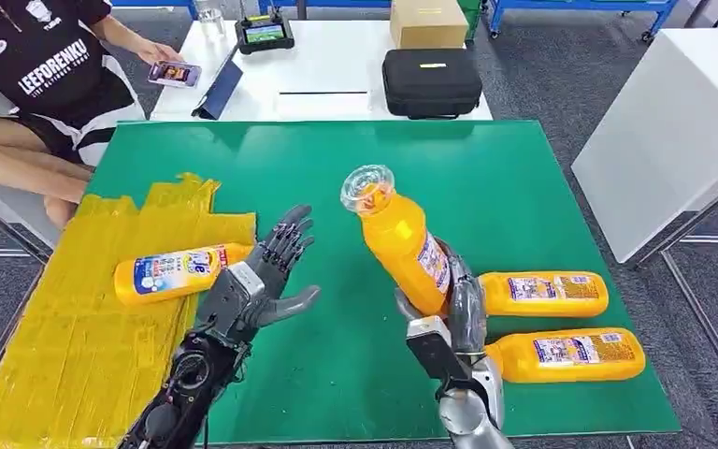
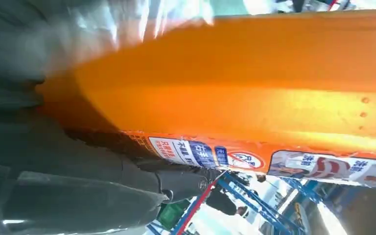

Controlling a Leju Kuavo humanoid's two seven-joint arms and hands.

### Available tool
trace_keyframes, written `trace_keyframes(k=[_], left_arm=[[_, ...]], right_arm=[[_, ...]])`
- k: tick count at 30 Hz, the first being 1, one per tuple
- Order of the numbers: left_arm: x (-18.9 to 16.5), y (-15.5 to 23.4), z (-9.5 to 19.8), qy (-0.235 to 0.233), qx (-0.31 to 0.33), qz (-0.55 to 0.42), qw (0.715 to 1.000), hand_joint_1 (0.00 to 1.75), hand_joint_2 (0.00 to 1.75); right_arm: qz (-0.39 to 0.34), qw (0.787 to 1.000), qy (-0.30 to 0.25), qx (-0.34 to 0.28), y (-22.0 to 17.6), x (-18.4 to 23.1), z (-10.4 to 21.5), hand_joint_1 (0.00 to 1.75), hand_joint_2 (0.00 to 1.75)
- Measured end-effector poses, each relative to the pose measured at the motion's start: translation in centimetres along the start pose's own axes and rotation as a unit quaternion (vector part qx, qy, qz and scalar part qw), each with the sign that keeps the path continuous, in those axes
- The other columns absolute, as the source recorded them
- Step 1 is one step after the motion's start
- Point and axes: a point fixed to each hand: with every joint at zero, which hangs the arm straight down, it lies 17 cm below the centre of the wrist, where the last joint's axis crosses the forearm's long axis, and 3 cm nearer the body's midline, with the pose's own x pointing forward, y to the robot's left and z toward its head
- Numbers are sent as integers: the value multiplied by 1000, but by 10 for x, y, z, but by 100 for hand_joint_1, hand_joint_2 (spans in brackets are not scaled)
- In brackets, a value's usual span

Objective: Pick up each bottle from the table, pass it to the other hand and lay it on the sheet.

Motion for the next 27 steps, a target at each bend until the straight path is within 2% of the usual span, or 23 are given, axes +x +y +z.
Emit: trace_keyframes(k=[7,15,27], left_arm=[[-11,-2,3,14,-2,3,1000,0,175],[-15,-15,7,19,-27,15,999,0,175],[-14,-22,8,17,-39,23,999,0,175]], right_arm=[[-5,1000,-6,-14,-3,5,-3,175,175],[20,999,-44,12,19,21,-9,175,175],[49,996,-8,80,66,5,-2,175,175]])
